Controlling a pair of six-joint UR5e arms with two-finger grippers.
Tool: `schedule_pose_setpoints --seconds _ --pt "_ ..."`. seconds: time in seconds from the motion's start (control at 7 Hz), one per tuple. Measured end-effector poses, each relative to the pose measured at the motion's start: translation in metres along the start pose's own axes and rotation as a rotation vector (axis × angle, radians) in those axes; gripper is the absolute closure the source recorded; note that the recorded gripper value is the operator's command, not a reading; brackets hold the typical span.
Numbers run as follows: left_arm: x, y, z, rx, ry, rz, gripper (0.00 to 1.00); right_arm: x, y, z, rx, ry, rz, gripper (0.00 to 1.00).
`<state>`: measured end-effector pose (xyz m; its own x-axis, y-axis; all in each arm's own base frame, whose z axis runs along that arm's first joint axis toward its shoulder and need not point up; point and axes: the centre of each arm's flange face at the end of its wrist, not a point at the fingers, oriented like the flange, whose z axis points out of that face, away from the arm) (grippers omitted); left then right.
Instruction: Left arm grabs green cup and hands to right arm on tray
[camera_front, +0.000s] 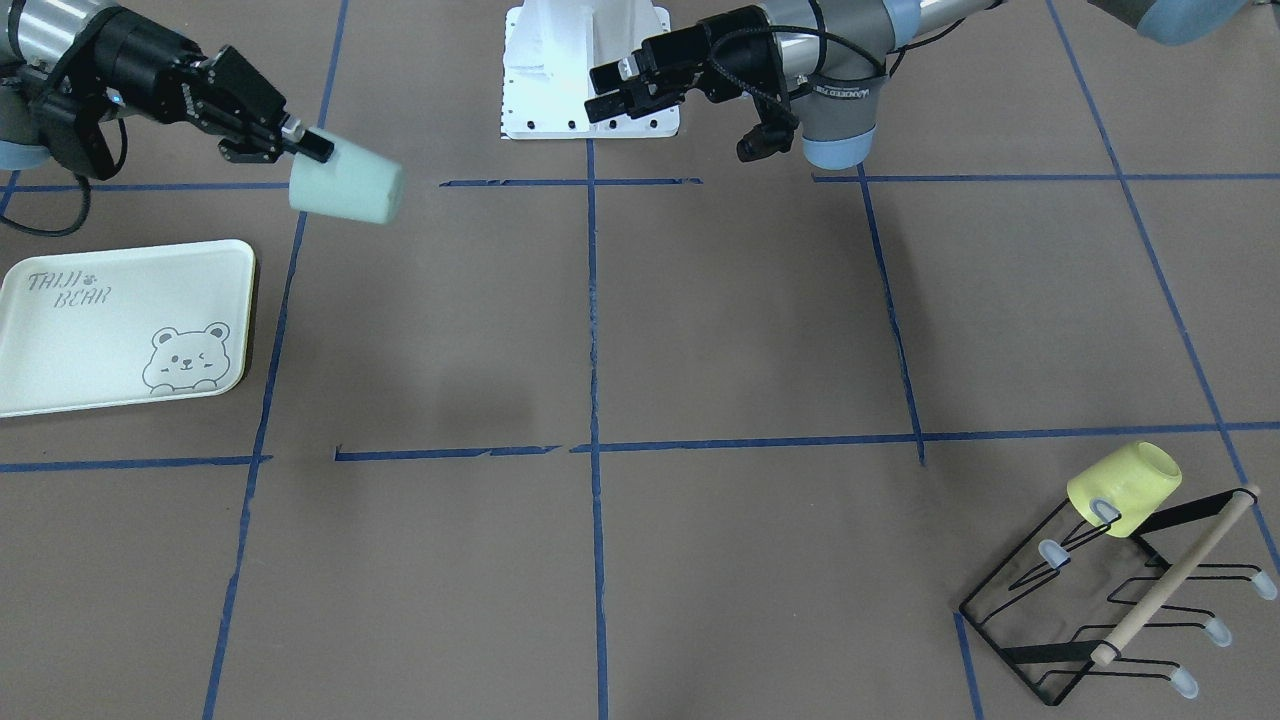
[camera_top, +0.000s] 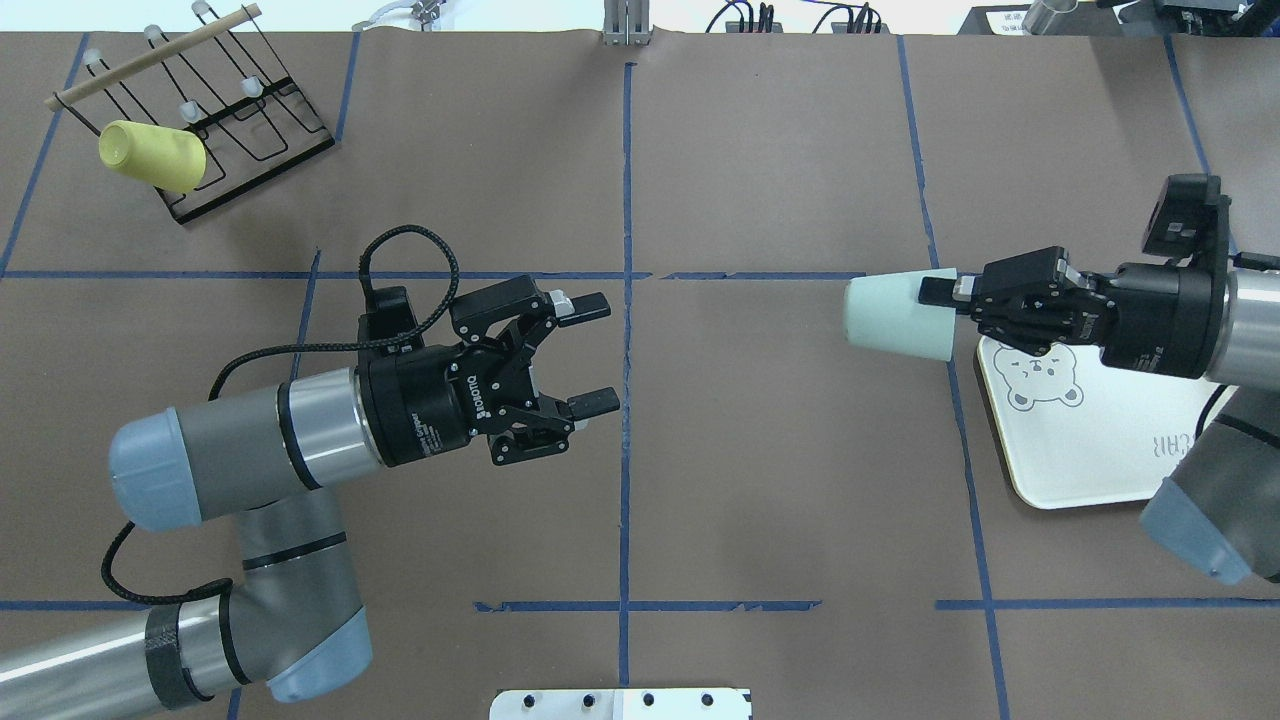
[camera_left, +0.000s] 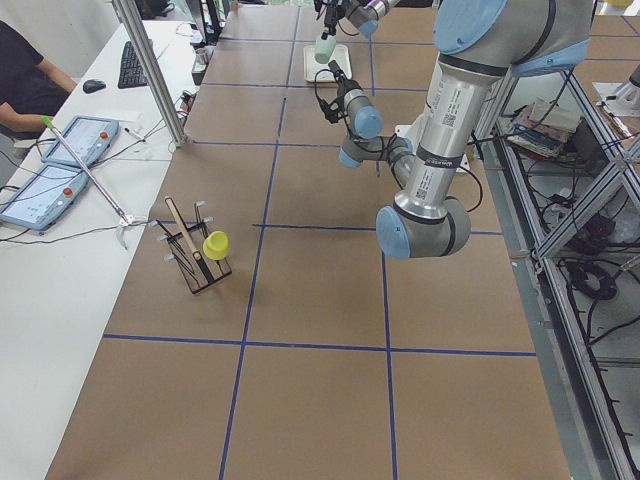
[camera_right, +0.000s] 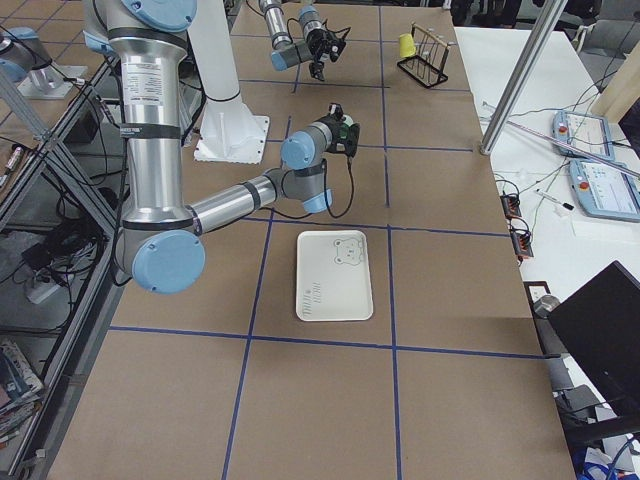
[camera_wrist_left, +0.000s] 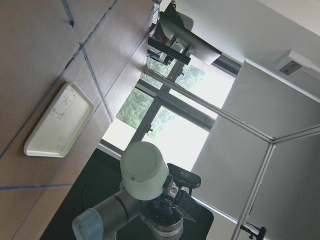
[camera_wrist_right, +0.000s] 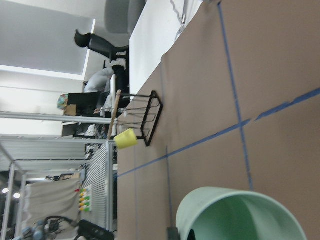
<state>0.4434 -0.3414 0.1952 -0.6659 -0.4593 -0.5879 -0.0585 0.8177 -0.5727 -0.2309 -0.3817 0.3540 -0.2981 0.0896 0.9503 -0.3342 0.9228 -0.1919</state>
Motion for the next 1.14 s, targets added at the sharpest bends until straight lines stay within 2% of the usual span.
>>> schedule_pose_setpoints --seconds 0.14,0.29,0.43,0.57,0.71,0.86,1.0,1.14 --pt "0.005 -0.013 0.006 0.078 -0.052 0.015 0.00 0.011 -0.025 -0.015 0.054 0.128 -0.017 1.00" --pt "0.007 -0.026 0.011 0.151 -0.104 0.027 0.00 0.024 -0.049 -0.036 0.073 0.259 -0.064 1.00" --pt "0.010 -0.039 0.015 0.216 -0.150 0.043 0.00 0.039 -0.068 -0.057 0.078 0.380 -0.123 1.00" --pt "0.010 -0.051 0.018 0.273 -0.207 0.102 0.00 0.056 -0.082 -0.074 0.073 0.496 -0.194 1.00" --pt "0.006 -0.060 0.022 0.320 -0.283 0.190 0.00 0.078 -0.092 -0.089 0.040 0.616 -0.296 1.00" --pt "0.003 -0.069 0.025 0.368 -0.356 0.247 0.00 0.100 -0.099 -0.102 -0.030 0.745 -0.407 1.00" --pt "0.003 -0.077 0.027 0.405 -0.401 0.269 0.00 0.117 -0.103 -0.105 -0.120 0.862 -0.478 1.00" --pt "0.005 -0.082 0.026 0.426 -0.422 0.282 0.00 0.124 -0.099 -0.099 -0.206 0.971 -0.499 1.00"
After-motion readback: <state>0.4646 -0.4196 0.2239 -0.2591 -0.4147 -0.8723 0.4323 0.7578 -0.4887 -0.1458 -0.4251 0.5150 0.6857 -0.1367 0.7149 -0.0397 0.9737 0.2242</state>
